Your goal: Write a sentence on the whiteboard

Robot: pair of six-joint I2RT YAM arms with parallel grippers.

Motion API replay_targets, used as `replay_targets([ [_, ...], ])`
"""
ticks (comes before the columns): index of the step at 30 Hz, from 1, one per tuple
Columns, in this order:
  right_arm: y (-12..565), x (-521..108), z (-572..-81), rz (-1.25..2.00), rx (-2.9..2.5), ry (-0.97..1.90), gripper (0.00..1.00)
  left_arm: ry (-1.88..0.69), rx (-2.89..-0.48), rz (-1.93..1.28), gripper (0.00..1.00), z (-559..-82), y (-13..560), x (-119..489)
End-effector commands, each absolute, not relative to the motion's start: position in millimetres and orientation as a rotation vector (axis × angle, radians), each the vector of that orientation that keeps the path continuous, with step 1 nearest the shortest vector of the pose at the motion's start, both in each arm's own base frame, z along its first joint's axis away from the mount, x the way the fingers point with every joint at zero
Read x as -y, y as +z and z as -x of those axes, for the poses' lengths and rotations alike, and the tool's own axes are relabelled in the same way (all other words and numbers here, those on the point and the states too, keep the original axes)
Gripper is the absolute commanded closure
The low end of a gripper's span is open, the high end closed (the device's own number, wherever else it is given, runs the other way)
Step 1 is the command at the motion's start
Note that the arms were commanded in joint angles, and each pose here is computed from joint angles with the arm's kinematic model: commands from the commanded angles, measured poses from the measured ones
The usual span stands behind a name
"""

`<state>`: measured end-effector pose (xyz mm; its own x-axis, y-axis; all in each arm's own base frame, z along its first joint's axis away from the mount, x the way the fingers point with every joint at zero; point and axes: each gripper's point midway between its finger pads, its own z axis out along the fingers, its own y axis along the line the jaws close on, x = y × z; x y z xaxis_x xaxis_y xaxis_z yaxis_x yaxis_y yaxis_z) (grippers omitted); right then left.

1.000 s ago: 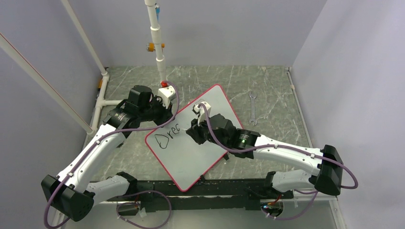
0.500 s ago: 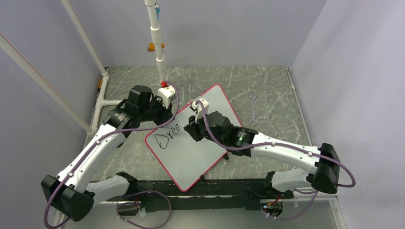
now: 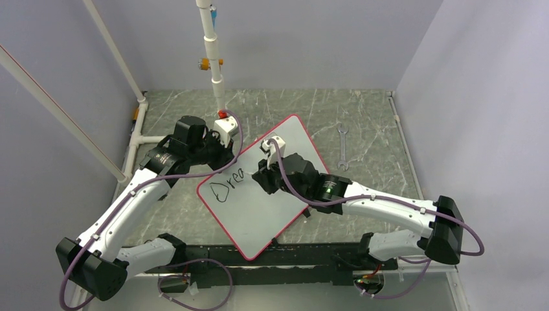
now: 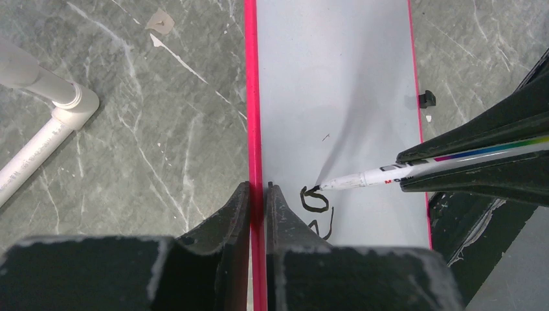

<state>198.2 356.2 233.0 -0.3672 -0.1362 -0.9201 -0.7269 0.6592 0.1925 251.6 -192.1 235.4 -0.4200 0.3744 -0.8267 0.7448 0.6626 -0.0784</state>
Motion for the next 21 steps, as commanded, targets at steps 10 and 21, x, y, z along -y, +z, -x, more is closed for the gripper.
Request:
replay_targets([
  [10, 234.2, -338.8, -192.9, 0.638, -1.88, 0.742, 1.0, -0.605, -1.949, -0.901, 1.0, -248.0, 253.8, 201.5],
  [21, 263.4, -324.4, -195.7, 0.574, -1.814, 0.742, 1.0, -0.679, -1.967, -0.866, 1.0, -243.9, 256.7, 208.8],
])
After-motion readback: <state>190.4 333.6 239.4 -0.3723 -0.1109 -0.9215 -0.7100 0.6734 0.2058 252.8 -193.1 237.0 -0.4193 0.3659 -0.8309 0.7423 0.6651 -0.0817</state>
